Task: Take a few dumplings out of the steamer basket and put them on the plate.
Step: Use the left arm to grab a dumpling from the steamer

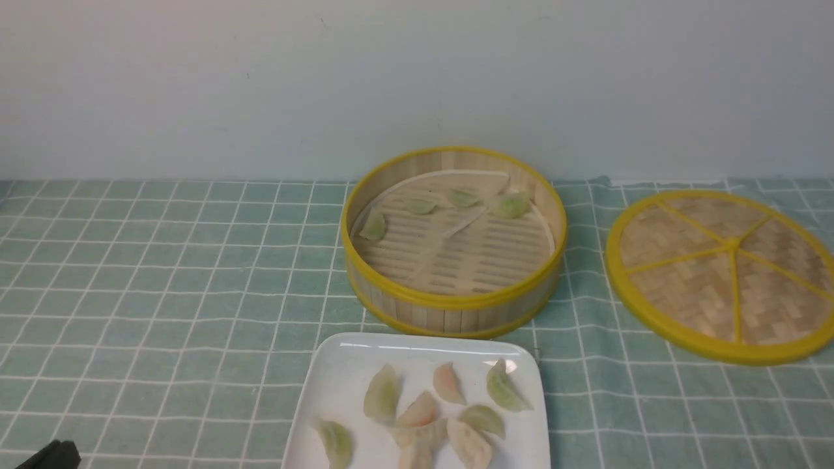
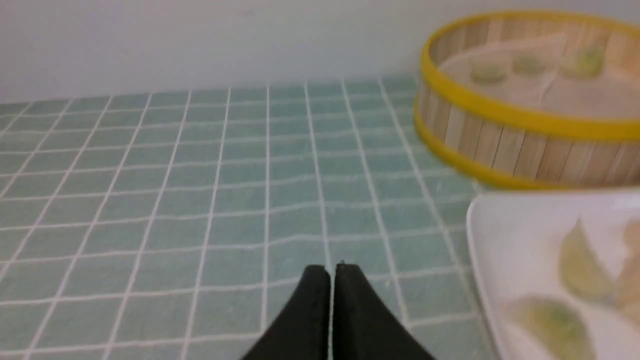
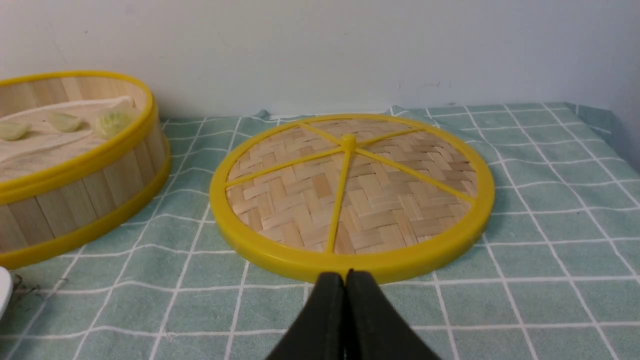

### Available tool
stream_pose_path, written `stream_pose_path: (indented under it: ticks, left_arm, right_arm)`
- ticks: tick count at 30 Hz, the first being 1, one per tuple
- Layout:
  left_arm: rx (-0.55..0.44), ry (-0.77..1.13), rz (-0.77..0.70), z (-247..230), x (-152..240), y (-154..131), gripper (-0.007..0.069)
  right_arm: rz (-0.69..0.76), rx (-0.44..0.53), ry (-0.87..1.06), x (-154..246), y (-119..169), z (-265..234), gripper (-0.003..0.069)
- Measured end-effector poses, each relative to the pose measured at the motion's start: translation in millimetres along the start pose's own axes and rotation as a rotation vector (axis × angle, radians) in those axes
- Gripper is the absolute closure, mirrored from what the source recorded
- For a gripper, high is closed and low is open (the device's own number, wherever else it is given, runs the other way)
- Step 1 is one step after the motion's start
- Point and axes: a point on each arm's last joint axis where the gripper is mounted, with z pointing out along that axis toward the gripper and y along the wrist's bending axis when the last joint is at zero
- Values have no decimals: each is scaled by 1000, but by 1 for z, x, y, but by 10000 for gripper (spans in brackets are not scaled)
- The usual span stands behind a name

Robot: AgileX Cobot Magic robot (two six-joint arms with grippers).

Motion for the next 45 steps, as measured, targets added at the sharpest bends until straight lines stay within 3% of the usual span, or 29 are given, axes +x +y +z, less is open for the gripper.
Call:
stream_pose_path:
  ticks: [3,6,7,8,9,11,16,20,23,25,31,38,45]
  left_arm:
    - [0,-110,-111,-1,-10,1,631]
    - [-15,-260,-272,-3,-23,4,631]
    - [-17,-269,-281,-3,-24,5,631]
    - [-39,-373,-377,-6,-32,10,631]
    - [-42,-385,-391,-7,-33,10,631]
    - [-70,-518,-506,-13,-44,17,631]
    - [0,-616,-521,-29,-85,8,631]
    - [85,-432,-369,-27,-149,-16,631]
    - [117,-240,-292,-13,-179,-29,631]
    - [145,100,-207,20,-198,-40,631]
    - [201,704,-73,122,-195,-43,631]
    - [212,962,24,220,-169,-42,631]
    - [240,1040,214,290,-150,-93,631]
  right_arm:
    - [17,-4,-5,0,0,0,673]
    - [217,-51,-79,-7,4,0,673]
    - [217,-52,-89,-8,4,0,673]
    - [410,-92,-174,-16,5,-1,673]
    - [430,-97,-194,-18,5,-2,673]
    - [630,-132,-289,-27,3,-4,673]
    - [788,-154,-387,-35,-1,-7,673]
    - [837,-163,-418,-38,-2,-9,673]
    - [807,-196,-353,-47,3,-12,673]
    - [665,-238,-258,-76,13,-25,673]
    - [314,-233,137,-145,29,-32,673]
    - [35,-278,532,-190,42,2,673]
    - [-5,-291,705,-195,46,33,673]
